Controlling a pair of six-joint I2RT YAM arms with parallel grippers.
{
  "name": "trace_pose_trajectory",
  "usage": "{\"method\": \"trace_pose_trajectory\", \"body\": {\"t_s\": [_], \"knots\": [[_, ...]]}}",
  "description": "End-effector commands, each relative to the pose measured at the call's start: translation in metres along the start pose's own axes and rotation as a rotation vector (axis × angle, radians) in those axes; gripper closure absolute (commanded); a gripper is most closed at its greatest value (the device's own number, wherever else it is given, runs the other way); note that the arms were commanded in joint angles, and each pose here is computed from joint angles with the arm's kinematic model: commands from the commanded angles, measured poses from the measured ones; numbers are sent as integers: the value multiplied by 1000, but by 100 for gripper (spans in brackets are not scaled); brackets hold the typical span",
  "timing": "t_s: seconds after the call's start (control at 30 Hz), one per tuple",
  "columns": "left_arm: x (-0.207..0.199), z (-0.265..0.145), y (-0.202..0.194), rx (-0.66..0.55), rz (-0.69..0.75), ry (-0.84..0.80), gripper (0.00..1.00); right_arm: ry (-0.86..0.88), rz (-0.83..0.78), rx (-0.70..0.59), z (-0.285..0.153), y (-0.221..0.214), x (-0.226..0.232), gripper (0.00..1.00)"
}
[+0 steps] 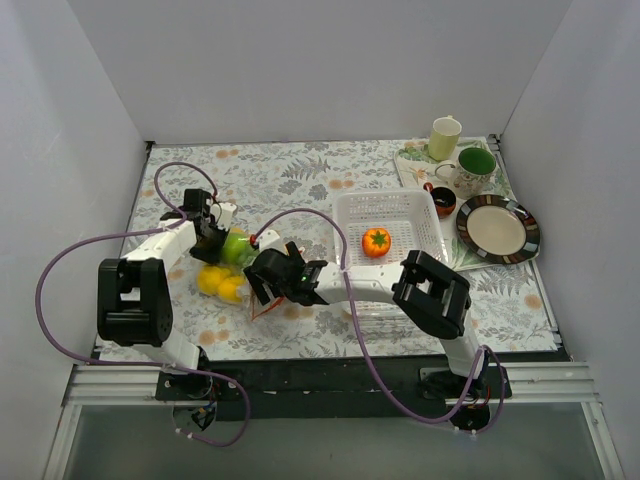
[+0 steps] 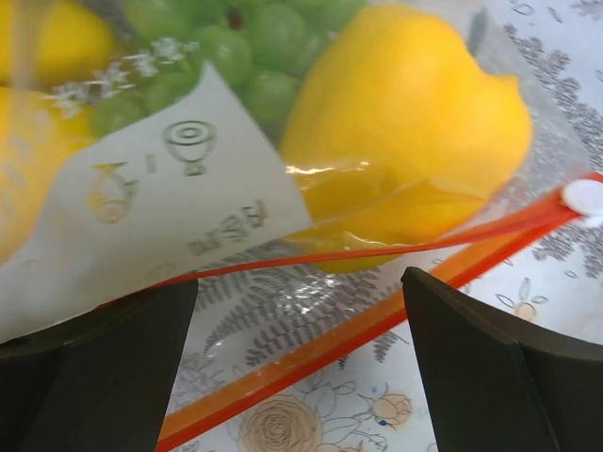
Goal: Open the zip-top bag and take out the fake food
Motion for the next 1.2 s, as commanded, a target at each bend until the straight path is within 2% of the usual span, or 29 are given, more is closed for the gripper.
{"method": "trace_pose_trajectory", "body": {"t_s": [0.0, 0.13, 0.2, 0.33, 0.5, 0.67, 0.83, 1.03, 1.13, 1.17], "knots": [[0, -15, 1, -45, 26, -5, 100, -191, 32, -4, 2, 11, -15, 2], [0, -15, 0, -41, 37, -5, 100, -241, 59, -49, 2, 10, -20, 1], [0, -14, 1, -33, 40, -15, 100, -228, 98, -137, 0, 17, -20, 1], [-1, -16, 1, -26, 43, -28, 100, -200, 109, -232, 2, 30, -18, 1], [-1, -14, -4, -2, 59, -30, 100, -259, 115, -204, 16, 33, -16, 1], [-1, -8, -11, 21, 67, -39, 100, -200, 150, -301, 11, 37, -14, 2], [-2, -8, -12, 28, 71, -48, 100, -224, 149, -203, 32, 36, -13, 2], [-2, -10, -14, 29, 83, -51, 100, -173, 183, -125, 49, 15, -11, 3], [-2, -10, -16, 30, 89, -50, 100, -172, 183, -102, 49, 7, -13, 8], [-2, -9, -16, 32, 89, -50, 100, -169, 186, -108, 47, 7, -13, 14]]}}
Point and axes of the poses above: each gripper's point midway between its finger pads, its own z axis out along the fingers, its own x axis along the line the jaws close on, y = z × x, the point moved 9 cm from there along -z, back along the fingers, and after that the axes turned 14 degrees about -z, right-handed, at the moved point
